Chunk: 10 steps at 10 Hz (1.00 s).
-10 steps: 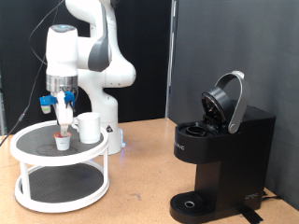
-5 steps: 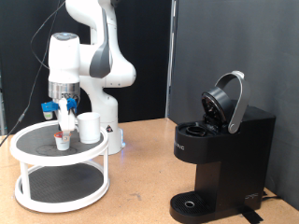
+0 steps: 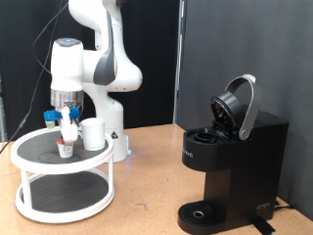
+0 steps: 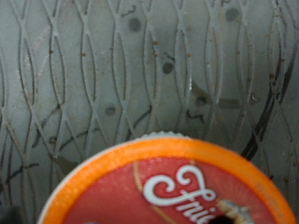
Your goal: Make a cup of coffee with the keurig machine
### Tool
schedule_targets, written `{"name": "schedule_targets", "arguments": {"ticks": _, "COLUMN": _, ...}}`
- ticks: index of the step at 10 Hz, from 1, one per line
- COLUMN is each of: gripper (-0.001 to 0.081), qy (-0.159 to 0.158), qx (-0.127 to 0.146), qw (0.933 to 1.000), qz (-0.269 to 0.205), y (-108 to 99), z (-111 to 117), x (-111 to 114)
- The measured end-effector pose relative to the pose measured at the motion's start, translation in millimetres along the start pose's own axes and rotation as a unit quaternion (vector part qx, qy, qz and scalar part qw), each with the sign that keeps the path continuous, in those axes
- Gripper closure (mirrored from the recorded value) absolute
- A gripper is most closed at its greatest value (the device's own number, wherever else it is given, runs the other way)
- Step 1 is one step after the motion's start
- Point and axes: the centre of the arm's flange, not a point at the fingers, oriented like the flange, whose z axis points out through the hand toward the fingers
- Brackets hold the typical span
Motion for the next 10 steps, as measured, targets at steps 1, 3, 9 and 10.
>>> {"name": "schedule_targets", "arguments": {"ticks": 1, "gripper": 0.0251, "qy": 0.0, "qx": 0.0, "qw": 1.0, "qz": 0.0, "y": 0.0, "z": 0.3, "x": 0.0}}
{"name": "schedule_targets", "arguments": {"ticks": 3, "gripper": 0.0419, "qy": 0.0, "qx": 0.0, "qw": 1.0, "qz": 0.0, "y": -0.3, "z": 0.1, "x": 0.0}}
{"name": "schedule_targets", "arguments": {"ticks": 9, "gripper": 0.0419, "qy": -0.013, "qx": -0.058, "qw": 0.9982, "qz": -0.003, "y": -15.4, "z": -48.2, "x": 13.7}}
{"name": "schedule_targets", "arguments": {"ticks": 10, "gripper": 0.0419, "qy": -0.016, "qx": -0.059, "qw": 0.9981, "qz": -0.005, "y": -19.0, "z": -62.1, "x": 16.9}}
